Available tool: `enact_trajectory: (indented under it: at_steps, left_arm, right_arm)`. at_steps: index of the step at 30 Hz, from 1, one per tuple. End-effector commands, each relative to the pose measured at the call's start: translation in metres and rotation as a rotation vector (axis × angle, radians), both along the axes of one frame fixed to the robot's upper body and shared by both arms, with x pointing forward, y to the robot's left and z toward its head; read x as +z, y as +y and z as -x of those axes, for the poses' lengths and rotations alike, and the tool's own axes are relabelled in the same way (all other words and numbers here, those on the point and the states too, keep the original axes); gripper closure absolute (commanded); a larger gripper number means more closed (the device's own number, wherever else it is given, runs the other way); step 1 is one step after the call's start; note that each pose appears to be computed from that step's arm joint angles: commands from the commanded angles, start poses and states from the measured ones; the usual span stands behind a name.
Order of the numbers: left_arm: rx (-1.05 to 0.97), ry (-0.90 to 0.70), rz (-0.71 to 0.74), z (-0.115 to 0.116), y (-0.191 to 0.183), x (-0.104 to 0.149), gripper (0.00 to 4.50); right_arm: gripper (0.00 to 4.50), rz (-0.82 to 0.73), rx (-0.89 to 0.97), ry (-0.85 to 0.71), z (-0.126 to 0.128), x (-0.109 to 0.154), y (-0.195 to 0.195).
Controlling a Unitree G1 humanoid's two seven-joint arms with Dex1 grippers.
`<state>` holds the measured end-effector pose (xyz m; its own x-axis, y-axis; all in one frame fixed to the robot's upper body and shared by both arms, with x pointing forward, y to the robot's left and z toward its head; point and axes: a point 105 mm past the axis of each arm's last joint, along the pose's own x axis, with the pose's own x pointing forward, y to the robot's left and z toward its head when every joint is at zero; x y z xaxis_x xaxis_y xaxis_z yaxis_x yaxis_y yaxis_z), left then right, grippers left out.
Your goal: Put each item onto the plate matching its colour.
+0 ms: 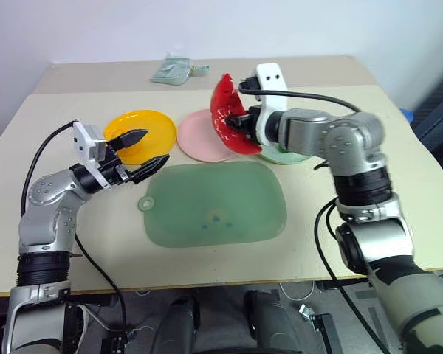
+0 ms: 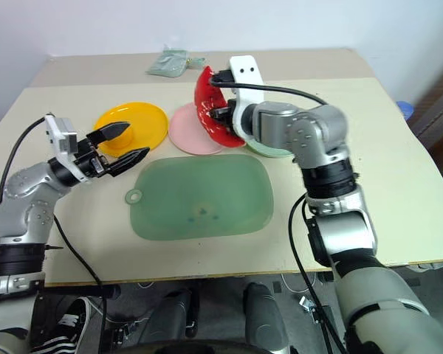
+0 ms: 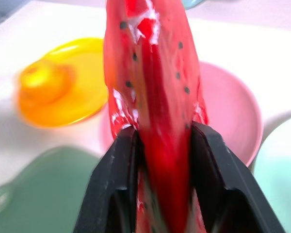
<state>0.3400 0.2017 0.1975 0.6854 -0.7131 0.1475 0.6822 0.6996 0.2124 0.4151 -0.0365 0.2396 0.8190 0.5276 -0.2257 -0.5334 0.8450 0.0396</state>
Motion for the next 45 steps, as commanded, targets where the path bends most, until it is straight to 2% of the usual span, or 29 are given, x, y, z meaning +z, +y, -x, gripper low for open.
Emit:
enact_trajectory:
  at_steps: [1, 3, 7, 8, 9, 13, 14, 18, 20, 23, 24, 26, 29, 31, 33, 36, 45]
  left_arm:
    - [0.074, -0.095, -0.026, 0.001, 0.006, 0.012, 0.00]
    - [0.086, -0.073, -0.029, 0.001, 0.008, 0.007, 0.00]
    - [0.113, -0.066, -0.030, 0.004, 0.014, 0.004, 0.00]
    - [0.117, -0.067, -0.029, 0.005, 0.015, 0.004, 0.00]
    - [0.126, -0.066, -0.035, 0.005, 0.017, 0.002, 0.00]
    - [0.155, -0.065, -0.048, 0.007, 0.024, -0.005, 0.00]
    - [0.154, -0.070, -0.046, 0.008, 0.025, -0.005, 0.00]
    - [0.140, -0.088, -0.038, 0.012, 0.026, -0.004, 0.00]
    - [0.085, -0.074, -0.023, 0.018, 0.025, -0.003, 0.00]
    - [0.018, -0.052, -0.005, 0.026, 0.024, -0.001, 0.00]
    - [0.003, -0.054, -0.012, 0.028, 0.024, -0.001, 0.00]
    - [-0.030, -0.067, -0.022, 0.033, 0.024, 0.001, 0.00]
    - [-0.076, -0.064, -0.015, 0.039, 0.027, 0.004, 0.00]
    - [-0.130, -0.041, -0.008, 0.044, 0.023, 0.003, 0.00]
    - [-0.159, -0.011, 0.000, 0.047, 0.023, 0.001, 0.00]
    - [-0.187, 0.031, -0.016, 0.049, 0.020, -0.008, 0.00]
    - [-0.286, 0.051, -0.032, 0.041, -0.003, -0.013, 0.00]
  right_arm:
    - [3.23, -0.015, 0.042, -0.127, -0.016, 0.016, 0.020]
    - [3.23, 0.023, 0.040, -0.188, -0.025, 0.014, 0.027]
    - [3.23, 0.026, 0.087, -0.160, -0.033, -0.007, 0.045]
    - [2.52, 0.013, 0.101, -0.150, -0.033, -0.009, 0.047]
    - [2.20, 0.016, 0.106, -0.157, -0.034, -0.010, 0.048]
    - [0.19, 0.035, 0.092, -0.199, -0.039, -0.008, 0.044]
    - [0.08, 0.029, 0.090, -0.209, -0.039, -0.005, 0.043]
    - [0.08, -0.116, 0.083, -0.292, -0.037, 0.030, 0.030]
    - [0.08, -0.251, 0.157, -0.375, -0.022, 0.057, 0.023]
    - [0.08, -0.387, 0.286, -0.423, 0.006, 0.073, 0.008]
    - [0.08, -0.396, 0.319, -0.412, 0.015, 0.069, 0.000]
    - [0.08, -0.366, 0.394, -0.502, 0.036, 0.064, -0.016]
    - [0.08, -0.163, 0.598, -0.511, 0.084, 0.025, -0.035]
    - [0.08, -0.094, 0.740, -0.440, 0.119, 0.001, -0.053]
    - [0.08, 0.025, 0.783, -0.387, 0.142, -0.023, -0.071]
    - [0.08, 0.116, 0.773, -0.316, 0.154, -0.042, -0.090]
    - [0.08, 0.149, 0.720, -0.272, 0.165, -0.045, -0.103]
